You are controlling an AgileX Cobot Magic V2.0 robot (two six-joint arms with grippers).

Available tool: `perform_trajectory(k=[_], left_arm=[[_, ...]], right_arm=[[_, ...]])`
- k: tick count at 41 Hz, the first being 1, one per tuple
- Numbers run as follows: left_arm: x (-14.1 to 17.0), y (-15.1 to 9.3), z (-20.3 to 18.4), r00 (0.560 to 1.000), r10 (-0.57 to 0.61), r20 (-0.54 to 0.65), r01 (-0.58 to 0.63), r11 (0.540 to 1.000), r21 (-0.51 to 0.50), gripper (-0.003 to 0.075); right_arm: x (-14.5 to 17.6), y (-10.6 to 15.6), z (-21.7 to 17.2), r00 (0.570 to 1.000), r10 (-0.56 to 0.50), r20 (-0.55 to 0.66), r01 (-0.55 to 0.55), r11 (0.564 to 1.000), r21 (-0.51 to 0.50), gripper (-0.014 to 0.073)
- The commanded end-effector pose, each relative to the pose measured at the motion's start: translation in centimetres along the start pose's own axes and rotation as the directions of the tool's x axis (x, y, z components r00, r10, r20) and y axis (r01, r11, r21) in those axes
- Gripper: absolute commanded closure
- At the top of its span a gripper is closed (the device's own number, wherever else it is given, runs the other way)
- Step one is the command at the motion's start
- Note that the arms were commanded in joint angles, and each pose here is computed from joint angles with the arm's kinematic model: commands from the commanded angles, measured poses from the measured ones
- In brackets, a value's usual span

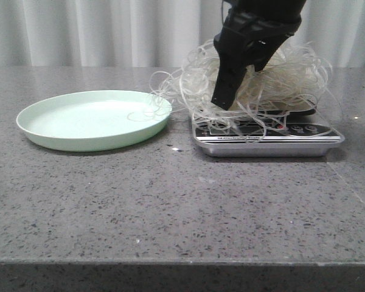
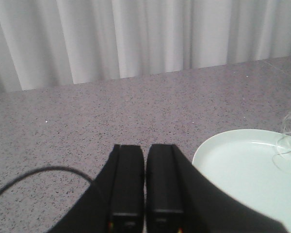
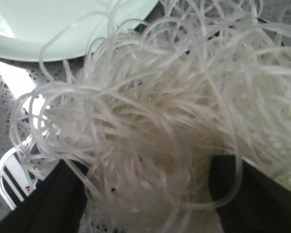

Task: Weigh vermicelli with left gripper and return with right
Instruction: 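Lower the right gripper into the vermicelli on the scale and close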

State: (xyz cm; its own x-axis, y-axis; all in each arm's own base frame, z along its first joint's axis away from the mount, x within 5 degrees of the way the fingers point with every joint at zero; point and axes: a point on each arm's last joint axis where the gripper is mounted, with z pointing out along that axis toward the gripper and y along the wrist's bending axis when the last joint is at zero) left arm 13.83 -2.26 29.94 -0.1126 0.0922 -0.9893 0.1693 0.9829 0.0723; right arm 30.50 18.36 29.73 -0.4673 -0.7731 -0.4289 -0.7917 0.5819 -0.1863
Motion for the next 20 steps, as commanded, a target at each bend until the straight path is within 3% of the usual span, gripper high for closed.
perform_trajectory(k=[1, 3, 7, 20], left_arm=[[-1.6, 0.1, -0.2, 0.995, -0.017, 0.101, 0.019, 1.0, -0.01, 0.0583], [-1.6, 0.1, -0.2, 0.995, -0.017, 0.101, 0.019, 1.0, -0.01, 0.0583], [-1.6, 0.1, -0.2, 0.995, -0.017, 0.101, 0.019, 1.0, -0.01, 0.0583], [-1.6, 0.1, -0.2, 0.995, -0.017, 0.101, 0.019, 1.0, -0.01, 0.0583]], right_arm=[[-0.6, -0.5, -1.3, 0.998, -0.025, 0.051, 0.023, 0.999, 0.043, 0.0104], [-0.6, -0.5, -1.5, 0.998, -0.025, 0.055, 0.023, 0.999, 0.045, 0.019], [-0.6, -0.4, -1.9, 0.998, -0.025, 0.06, 0.023, 0.999, 0.047, 0.0449], [-0.6, -0.4, -3.9, 0.994, -0.028, 0.108, 0.021, 0.997, 0.071, 0.0445]])
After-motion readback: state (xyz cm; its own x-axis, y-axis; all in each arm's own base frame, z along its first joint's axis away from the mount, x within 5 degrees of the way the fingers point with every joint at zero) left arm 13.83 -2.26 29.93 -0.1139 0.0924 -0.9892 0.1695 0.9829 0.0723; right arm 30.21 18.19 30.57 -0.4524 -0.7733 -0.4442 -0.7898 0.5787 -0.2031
